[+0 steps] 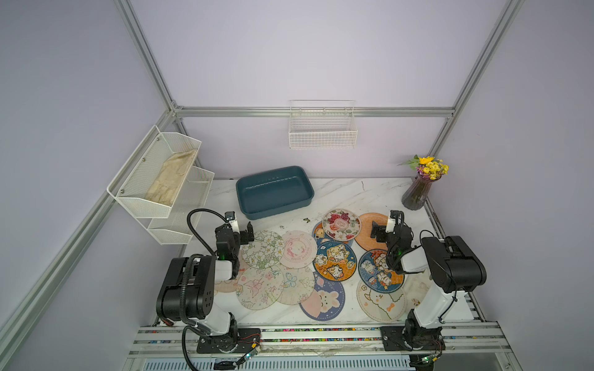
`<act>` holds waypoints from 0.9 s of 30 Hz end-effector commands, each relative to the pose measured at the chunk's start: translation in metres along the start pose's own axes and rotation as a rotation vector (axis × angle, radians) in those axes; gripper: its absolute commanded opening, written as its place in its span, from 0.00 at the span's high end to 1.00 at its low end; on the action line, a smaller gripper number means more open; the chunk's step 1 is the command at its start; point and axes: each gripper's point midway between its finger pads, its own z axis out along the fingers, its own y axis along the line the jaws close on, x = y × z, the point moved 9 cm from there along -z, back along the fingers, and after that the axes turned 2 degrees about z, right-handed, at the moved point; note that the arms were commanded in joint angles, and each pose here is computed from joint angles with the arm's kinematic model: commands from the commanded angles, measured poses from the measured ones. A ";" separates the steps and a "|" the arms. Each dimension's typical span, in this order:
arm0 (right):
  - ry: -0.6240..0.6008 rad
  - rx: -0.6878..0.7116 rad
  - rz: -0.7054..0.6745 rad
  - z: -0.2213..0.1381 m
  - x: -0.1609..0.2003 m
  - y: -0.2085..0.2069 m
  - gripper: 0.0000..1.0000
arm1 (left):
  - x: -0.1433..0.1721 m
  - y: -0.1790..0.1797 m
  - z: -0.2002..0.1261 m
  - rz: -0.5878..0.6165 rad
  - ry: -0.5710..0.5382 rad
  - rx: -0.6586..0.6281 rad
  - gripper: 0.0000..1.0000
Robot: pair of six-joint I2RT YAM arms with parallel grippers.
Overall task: Put the coasters into the storage box
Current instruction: Move the storage box to the center of the board.
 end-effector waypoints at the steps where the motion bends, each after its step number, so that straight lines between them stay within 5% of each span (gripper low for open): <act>1: -0.030 0.000 -0.011 0.002 -0.006 -0.001 0.03 | 0.000 -0.001 -0.004 0.016 -0.038 0.006 0.00; 11: -0.014 0.036 0.002 -0.002 -0.024 -0.003 0.03 | -0.008 -0.005 -0.003 0.034 -0.035 0.049 0.00; 17: 0.032 0.045 0.045 -0.010 -0.040 -0.002 0.03 | -0.043 -0.012 0.013 0.077 0.098 0.149 0.00; 27: 0.191 0.081 0.116 -0.009 -0.066 0.001 0.03 | -0.097 -0.057 0.027 0.039 0.137 0.251 0.00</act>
